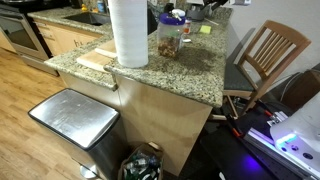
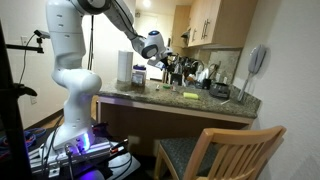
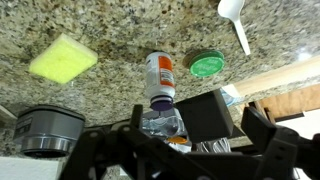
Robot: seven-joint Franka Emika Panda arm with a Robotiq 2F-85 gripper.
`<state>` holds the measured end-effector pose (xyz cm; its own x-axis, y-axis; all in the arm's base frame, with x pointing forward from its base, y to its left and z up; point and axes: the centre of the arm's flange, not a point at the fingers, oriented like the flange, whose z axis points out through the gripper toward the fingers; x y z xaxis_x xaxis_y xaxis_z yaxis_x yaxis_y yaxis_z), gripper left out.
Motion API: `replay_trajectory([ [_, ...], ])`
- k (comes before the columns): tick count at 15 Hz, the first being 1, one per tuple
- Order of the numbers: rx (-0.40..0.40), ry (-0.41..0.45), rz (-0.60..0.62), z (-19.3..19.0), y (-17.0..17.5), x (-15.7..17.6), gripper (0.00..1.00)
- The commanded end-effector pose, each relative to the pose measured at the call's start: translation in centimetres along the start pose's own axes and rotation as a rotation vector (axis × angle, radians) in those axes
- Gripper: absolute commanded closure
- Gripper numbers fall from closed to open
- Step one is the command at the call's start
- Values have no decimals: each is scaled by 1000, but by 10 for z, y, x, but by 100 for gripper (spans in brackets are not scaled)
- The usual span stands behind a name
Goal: Move the bottle, sticky note, and spoon to the left side of the counter
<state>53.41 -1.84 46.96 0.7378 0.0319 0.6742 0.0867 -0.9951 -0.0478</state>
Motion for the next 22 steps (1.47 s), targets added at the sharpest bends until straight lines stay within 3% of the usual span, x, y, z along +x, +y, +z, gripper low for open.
replay_trajectory([
  [1, -4, 2, 2, 2, 2, 3, 0],
  [4, -33, -29, 52, 29, -3, 0, 0],
  [7, -11, -90, 205, 71, -25, 4, 0],
  [11, -51, -39, 424, 99, -58, 23, 0],
  [12, -23, -76, 348, 89, -42, 0, 0],
  [15, -28, -56, 413, 101, -50, 10, 0],
  [19, -166, -38, 389, 115, -38, 12, 0],
  [21, -191, -18, 378, 120, -32, 18, 0],
  [22, -161, -48, 386, 113, -21, 8, 0],
])
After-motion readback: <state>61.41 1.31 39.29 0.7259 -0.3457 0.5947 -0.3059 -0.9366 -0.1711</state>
